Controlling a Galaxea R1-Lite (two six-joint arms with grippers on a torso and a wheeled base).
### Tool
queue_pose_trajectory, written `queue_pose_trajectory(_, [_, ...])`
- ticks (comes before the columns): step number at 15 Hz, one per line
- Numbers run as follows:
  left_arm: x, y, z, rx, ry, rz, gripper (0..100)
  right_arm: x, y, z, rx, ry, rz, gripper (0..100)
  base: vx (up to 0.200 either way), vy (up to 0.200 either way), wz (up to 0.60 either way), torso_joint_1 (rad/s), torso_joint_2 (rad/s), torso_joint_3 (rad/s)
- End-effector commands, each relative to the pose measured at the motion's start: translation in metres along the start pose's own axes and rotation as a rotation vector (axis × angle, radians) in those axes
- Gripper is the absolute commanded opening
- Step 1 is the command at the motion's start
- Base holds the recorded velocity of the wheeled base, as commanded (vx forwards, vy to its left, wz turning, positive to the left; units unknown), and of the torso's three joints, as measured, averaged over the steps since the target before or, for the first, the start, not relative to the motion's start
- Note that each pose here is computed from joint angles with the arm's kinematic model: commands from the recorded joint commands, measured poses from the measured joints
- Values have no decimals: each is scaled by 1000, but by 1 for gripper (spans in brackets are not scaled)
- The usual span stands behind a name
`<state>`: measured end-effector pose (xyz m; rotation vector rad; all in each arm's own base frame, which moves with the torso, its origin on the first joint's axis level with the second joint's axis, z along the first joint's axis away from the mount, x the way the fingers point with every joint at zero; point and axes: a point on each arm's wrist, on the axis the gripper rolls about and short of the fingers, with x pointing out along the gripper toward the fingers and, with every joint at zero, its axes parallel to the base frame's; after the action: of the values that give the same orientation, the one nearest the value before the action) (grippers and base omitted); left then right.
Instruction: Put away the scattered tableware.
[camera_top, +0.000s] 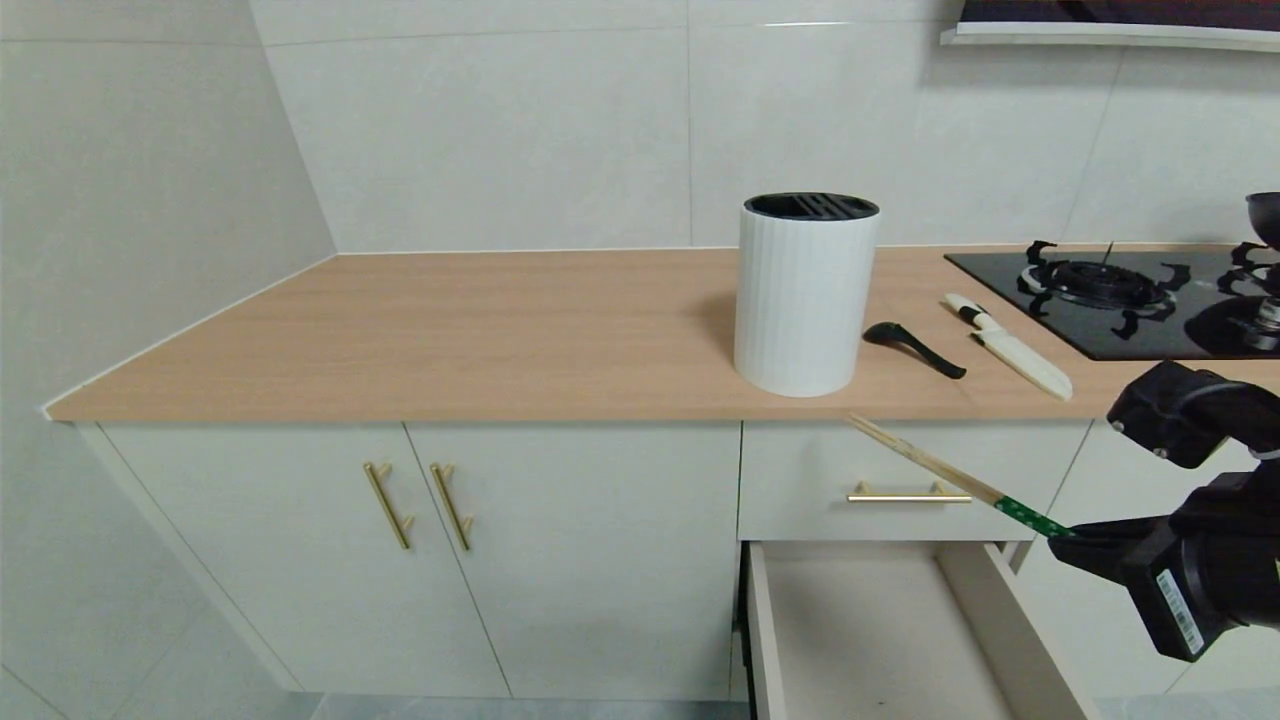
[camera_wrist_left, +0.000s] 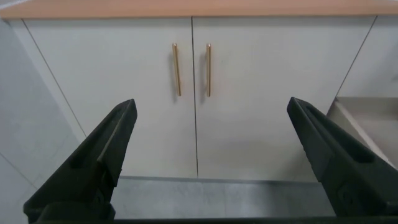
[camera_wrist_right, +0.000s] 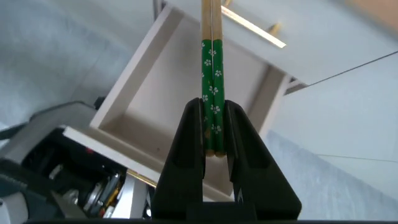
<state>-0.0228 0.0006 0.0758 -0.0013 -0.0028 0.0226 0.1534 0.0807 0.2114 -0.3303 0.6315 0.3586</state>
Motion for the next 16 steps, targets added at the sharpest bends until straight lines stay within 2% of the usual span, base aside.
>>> queue_pose_trajectory(1, [0, 0, 0, 0, 1, 0, 100, 0, 4, -2, -16, 2, 17, 0, 0, 0, 0, -203, 486, 276])
queue_pose_trajectory(13, [0, 0, 0, 0, 1, 0, 100, 19, 12, -5, -53, 29, 41, 0, 0, 0, 0, -161, 458, 299])
queue_pose_trajectory(16, [0, 0, 0, 0, 1, 0, 100, 23, 13, -6, -57, 47, 43, 0, 0, 0, 0, -53, 191, 129])
